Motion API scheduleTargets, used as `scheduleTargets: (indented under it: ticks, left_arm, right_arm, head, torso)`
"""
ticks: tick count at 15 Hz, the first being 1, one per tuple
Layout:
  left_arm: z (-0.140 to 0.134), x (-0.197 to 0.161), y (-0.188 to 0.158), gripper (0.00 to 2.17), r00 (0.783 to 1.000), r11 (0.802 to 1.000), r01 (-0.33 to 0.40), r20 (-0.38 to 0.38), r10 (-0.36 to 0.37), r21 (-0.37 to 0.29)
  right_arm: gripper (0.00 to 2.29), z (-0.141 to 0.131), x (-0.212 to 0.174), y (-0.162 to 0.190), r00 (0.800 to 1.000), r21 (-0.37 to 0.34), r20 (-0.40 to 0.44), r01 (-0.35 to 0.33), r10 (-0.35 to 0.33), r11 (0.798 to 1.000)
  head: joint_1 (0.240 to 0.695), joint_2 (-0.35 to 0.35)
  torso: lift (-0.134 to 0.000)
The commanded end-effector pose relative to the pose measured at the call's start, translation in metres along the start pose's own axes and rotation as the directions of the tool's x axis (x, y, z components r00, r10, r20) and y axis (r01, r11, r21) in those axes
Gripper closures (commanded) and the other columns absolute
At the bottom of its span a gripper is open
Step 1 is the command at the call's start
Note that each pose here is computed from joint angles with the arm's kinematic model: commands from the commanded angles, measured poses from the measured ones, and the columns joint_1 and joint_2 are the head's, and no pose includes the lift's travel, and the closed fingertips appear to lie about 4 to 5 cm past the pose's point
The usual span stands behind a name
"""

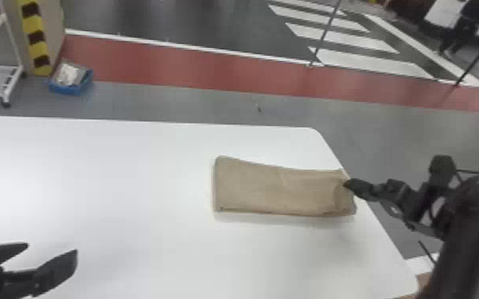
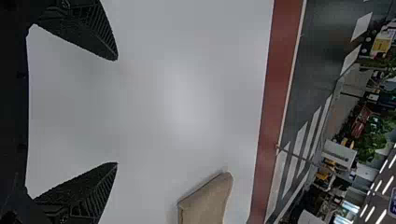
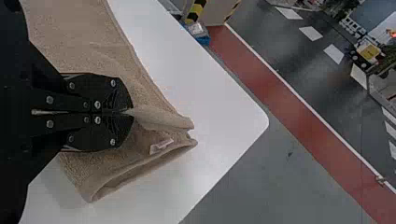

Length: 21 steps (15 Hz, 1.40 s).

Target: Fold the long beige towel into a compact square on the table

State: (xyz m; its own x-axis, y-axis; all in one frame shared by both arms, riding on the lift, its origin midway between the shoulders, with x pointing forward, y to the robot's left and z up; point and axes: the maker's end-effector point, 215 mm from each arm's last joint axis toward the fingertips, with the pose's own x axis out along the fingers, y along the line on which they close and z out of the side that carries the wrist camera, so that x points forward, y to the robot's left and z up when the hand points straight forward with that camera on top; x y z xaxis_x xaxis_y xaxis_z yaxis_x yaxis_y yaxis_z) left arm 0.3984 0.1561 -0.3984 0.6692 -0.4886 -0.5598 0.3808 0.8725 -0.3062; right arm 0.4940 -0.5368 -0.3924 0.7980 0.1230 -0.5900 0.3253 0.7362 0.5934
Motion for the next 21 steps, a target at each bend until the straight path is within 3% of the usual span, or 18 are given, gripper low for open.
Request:
scheduleTargets:
  ticks: [1, 2, 3, 4, 11, 14, 21]
  left_arm:
    - [-0.003, -0.001, -0.001, 0.08, 1.0, 1.0, 0.003, -0.005, -0.003, 0.0]
    - [-0.005, -0.001, -0.001, 0.08, 1.0, 1.0, 0.003, -0.008, -0.003, 0.0]
    - [-0.005, -0.001, -0.002, 0.08, 1.0, 1.0, 0.004, -0.008, -0.004, 0.0]
    - [-0.005, -0.002, -0.002, 0.08, 1.0, 1.0, 0.004, -0.007, -0.004, 0.001]
    - [-0.007, 0.003, -0.002, 0.08, 1.0, 1.0, 0.009, -0.011, -0.009, 0.002]
    - [-0.008, 0.003, 0.0, 0.08, 1.0, 1.0, 0.004, -0.016, -0.004, 0.004]
    - [-0.011, 0.001, 0.002, 0.08, 1.0, 1.0, -0.007, -0.02, 0.008, 0.004]
  right_arm:
    - [1.19, -0.005, 0.01, -0.014, 1.0, -0.008, -0.011, 0.024, -0.024, 1.0]
    - [0.91, -0.01, 0.013, -0.013, 1.0, -0.001, -0.019, 0.018, -0.018, 1.0]
    - [0.26, -0.012, 0.014, -0.013, 1.0, 0.012, -0.017, 0.015, -0.014, 1.0]
    - [0.0, -0.015, 0.012, -0.017, 1.0, 0.024, -0.022, 0.021, -0.02, 0.999]
    - [0.08, 0.018, -0.029, -0.045, 0.995, 0.003, 0.008, 0.102, -0.102, 0.995]
    - [0.1, 0.011, -0.021, -0.051, 0.991, -0.045, -0.008, 0.132, -0.133, 0.99]
    - [0.12, 0.03, 0.012, -0.051, 0.985, -0.178, 0.024, 0.173, -0.172, 0.969]
  head:
    - [0.695, -0.35]
    - [0.695, -0.35]
    - [0.695, -0.35]
    - [0.695, -0.35]
    - [0.695, -0.35]
    - [0.695, -0.35]
    - [0.695, -0.35]
  torso:
    - [-0.124]
    - [-0.124]
    - [-0.124]
    - [-0.124]
    - [-0.124]
    - [-0.124]
    - [-0.124]
